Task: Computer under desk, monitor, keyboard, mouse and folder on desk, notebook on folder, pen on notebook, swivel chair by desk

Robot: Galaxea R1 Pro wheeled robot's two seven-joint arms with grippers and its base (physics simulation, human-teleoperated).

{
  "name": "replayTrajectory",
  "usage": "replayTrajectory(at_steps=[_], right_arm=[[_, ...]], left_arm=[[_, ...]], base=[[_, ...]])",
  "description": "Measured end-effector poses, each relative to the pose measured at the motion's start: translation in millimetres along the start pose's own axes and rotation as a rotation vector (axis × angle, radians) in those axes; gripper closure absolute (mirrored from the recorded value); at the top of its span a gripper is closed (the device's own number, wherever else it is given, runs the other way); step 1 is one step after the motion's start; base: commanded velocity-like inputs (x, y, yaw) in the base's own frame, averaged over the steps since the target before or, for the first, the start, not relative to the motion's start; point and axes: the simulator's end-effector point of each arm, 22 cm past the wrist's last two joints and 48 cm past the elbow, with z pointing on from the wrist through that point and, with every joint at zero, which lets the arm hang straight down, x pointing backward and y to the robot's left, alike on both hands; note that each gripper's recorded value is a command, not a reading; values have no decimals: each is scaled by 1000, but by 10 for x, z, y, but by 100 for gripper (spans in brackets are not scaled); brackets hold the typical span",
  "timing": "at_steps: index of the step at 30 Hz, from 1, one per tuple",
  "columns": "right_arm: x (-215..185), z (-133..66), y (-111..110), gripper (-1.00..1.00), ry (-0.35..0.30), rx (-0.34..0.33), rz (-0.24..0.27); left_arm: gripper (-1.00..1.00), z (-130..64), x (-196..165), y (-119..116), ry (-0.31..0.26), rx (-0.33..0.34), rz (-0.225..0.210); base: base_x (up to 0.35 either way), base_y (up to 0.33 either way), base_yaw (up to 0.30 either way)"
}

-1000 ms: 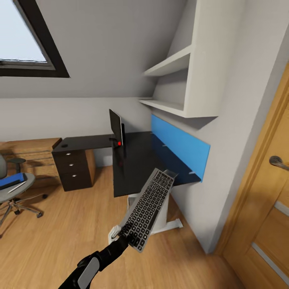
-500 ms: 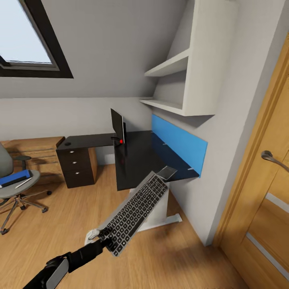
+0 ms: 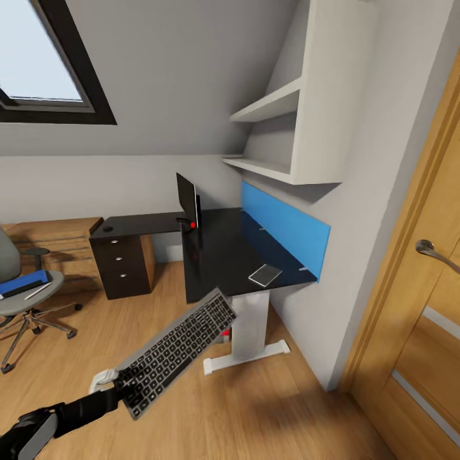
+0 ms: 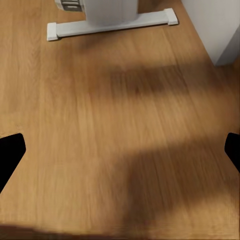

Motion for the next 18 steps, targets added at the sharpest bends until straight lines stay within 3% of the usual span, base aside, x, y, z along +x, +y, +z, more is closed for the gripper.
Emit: replayTrajectory(at_steps=[4, 9, 13, 18], right_arm=[[-284, 246, -140, -100, -11, 37, -6], [-895, 655, -335, -100, 35, 75, -16], [-1651, 826, -348, -100, 2, 90, 23], [-2081, 853, -343, -100, 10, 83, 92]], left_arm=[[100, -127, 83, 205, 66, -58, 71], [100, -203, 228, 303, 148, -83, 130], [100, -367, 297, 179, 210, 12, 126], [100, -603, 225, 191, 226, 58, 133]], base=[[0, 0, 0], [0, 0, 0], [0, 0, 0], [0, 0, 0]])
